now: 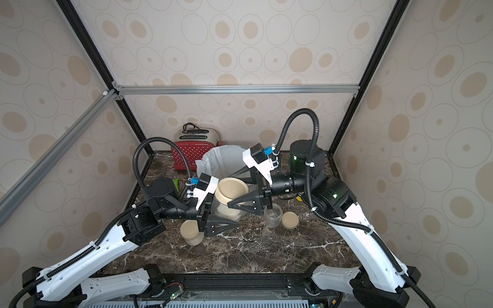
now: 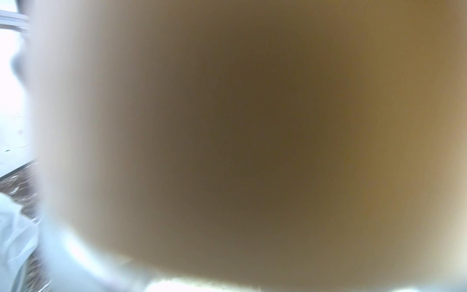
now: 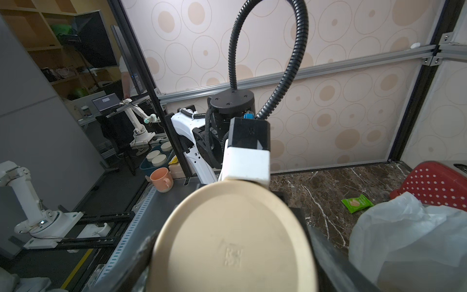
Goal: Empty moldy rice from jars
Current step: Unscrew the lid from the jar.
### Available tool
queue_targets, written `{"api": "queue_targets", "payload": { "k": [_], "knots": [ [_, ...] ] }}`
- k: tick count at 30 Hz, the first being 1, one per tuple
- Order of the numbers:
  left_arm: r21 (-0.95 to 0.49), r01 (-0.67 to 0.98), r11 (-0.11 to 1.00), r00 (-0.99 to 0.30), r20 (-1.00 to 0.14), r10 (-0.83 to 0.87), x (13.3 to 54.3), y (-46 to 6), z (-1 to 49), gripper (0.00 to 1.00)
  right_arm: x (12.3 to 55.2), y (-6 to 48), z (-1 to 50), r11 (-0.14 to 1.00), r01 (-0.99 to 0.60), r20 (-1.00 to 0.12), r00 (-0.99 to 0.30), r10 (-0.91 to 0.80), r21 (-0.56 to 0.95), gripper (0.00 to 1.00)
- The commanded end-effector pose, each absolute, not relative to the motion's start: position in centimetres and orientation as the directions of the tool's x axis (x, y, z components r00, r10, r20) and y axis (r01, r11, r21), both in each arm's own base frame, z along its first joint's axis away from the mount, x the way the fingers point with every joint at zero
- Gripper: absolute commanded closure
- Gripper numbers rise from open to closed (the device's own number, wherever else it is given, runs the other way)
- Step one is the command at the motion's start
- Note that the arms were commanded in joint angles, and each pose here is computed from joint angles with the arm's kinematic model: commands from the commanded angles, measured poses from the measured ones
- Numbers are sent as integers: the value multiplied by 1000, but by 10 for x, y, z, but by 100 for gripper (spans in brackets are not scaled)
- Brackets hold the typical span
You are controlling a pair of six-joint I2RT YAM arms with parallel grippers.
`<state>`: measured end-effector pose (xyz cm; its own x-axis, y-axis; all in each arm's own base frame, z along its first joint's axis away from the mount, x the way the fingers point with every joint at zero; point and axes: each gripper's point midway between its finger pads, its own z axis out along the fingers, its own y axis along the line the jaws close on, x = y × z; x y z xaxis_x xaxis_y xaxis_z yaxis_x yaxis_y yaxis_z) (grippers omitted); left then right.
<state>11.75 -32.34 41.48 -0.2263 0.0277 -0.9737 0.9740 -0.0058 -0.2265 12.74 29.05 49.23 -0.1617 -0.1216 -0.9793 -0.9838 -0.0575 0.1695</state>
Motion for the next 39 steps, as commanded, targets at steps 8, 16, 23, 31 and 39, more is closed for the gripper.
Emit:
{"api": "queue_targets", "payload": {
  "k": [8,16,23,31,39],
  "knots": [
    [-138,990,42,-136,-990,-35,122,-318,432,67,149,293,470,66,-977,-965,-210,-158,202,4],
    [-130,990,61,-127,-991,-42,124,-315,433,67,150,288,469,95,-976,-964,-208,-163,195,0],
    [-116,987,107,-110,-992,-63,127,-307,436,67,149,282,465,123,-973,-960,-217,-174,197,0],
    [-113,985,126,-107,-993,-56,130,-305,434,67,148,278,463,136,-969,-958,-227,-174,205,0],
    [-93,973,211,-94,-996,-4,142,-301,420,67,136,271,457,131,-955,-945,-286,-157,267,0]
  ]
}}
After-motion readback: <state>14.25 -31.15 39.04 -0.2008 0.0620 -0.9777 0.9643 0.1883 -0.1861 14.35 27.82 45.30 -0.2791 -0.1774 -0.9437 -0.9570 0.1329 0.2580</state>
